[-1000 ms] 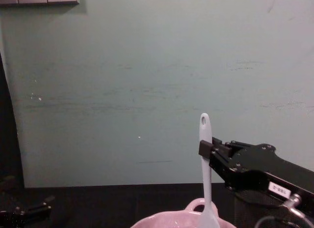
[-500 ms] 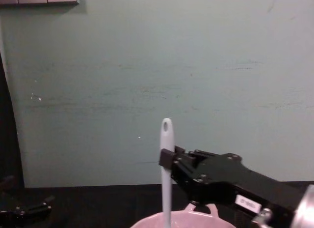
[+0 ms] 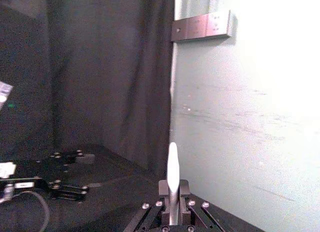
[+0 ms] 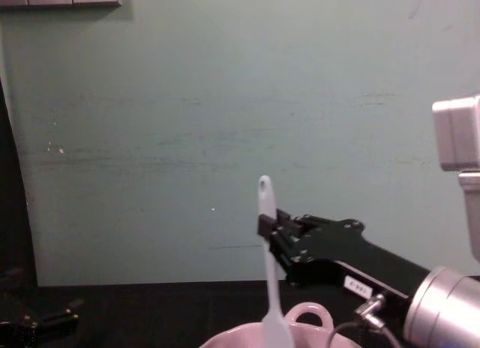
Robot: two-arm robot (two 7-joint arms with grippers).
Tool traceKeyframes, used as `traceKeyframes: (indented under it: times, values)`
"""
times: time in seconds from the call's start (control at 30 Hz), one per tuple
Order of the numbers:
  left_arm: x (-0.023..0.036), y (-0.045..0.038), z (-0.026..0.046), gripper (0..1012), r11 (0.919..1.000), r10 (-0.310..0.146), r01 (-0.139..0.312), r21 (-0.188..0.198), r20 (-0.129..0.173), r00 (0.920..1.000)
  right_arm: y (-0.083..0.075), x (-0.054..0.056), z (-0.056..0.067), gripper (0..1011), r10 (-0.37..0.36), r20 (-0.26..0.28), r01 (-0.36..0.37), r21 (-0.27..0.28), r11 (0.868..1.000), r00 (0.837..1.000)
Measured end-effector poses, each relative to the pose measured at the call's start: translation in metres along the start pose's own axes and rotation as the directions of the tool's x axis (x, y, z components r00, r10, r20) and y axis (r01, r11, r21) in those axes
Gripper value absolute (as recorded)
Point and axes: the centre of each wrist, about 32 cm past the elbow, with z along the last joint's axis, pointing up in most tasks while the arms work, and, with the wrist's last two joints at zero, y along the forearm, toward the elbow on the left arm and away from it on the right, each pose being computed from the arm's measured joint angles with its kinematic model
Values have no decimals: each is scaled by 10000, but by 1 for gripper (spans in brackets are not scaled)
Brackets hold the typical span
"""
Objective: Use the one hand to pick up the spoon and stir the clear water in the bowl.
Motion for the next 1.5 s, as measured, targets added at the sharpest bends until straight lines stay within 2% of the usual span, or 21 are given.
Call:
traceKeyframes:
  times: [0.13, 0.27, 0.33, 0.43, 0.57, 0.67, 0.8, 0.97, 1.0, 1.1, 1.23, 1.37, 1.5]
  values:
    - [0, 0, 0, 1011, 10000, 0, 0, 0, 0, 10000, -81, 108, 27, 124, -242, 149, 243, -57, 9997, 9996]
    - [0, 0, 0, 1011, 10000, 1, -1, -1, 0, 10000, -223, 146, 85, 123, -248, -11, 248, -69, 9997, 9997]
    - [0, 0, 0, 1011, 10000, 0, 0, -1, 0, 10000, -280, 144, 116, 124, -178, -133, 177, -48, 9998, 9998]
    - [0, 0, 0, 1011, 10000, 1, -1, -1, -1, 10000, -415, 106, 199, 124, 169, -617, -172, -31, 9998, 9980]
    - [0, 0, 0, 1011, 10000, 0, 0, 0, 0, 10000, -467, 29, 226, 123, 610, -1122, -624, -82, 9980, 9918]
    - [0, 0, 0, 1011, 10000, 1, -1, -1, 0, 10000, -449, -52, 210, 123, 936, -1382, -959, -96, 9953, 9860]
    - [0, 0, 0, 1011, 10000, 0, 0, 0, -1, 10000, -356, -138, 173, 123, 1230, -1452, -1249, -40, 9922, 9817]
    - [0, 0, 0, 1011, 10000, 0, 0, -1, 0, 10000, -154, -185, 76, 123, 1195, -1148, -1197, 47, 9928, 9862]
    - [0, 0, 0, 1011, 10000, 1, -1, 0, 0, 10000, -154, -185, 76, 123, 1195, -1148, -1197, 47, 9928, 9862]
    - [0, 0, 0, 1011, 10000, 0, 0, -1, 0, 10000, -14, -136, -16, 124, 833, -781, -833, 37, 9965, 9935]
    - [0, 0, 0, 1011, 10000, 0, 0, 0, 0, 10000, 60, -31, -60, 123, 345, -483, -345, 0, 9994, 9982]
    - [0, 0, 0, 1011, 10000, 0, 0, -1, 0, 10000, 42, 103, -71, 123, 27, -236, -28, -69, 10000, 9997]
    - [0, 0, 0, 1011, 10000, 0, 0, -1, 0, 10000, -60, 220, -56, 124, -121, -60, 120, -194, 9997, 9999]
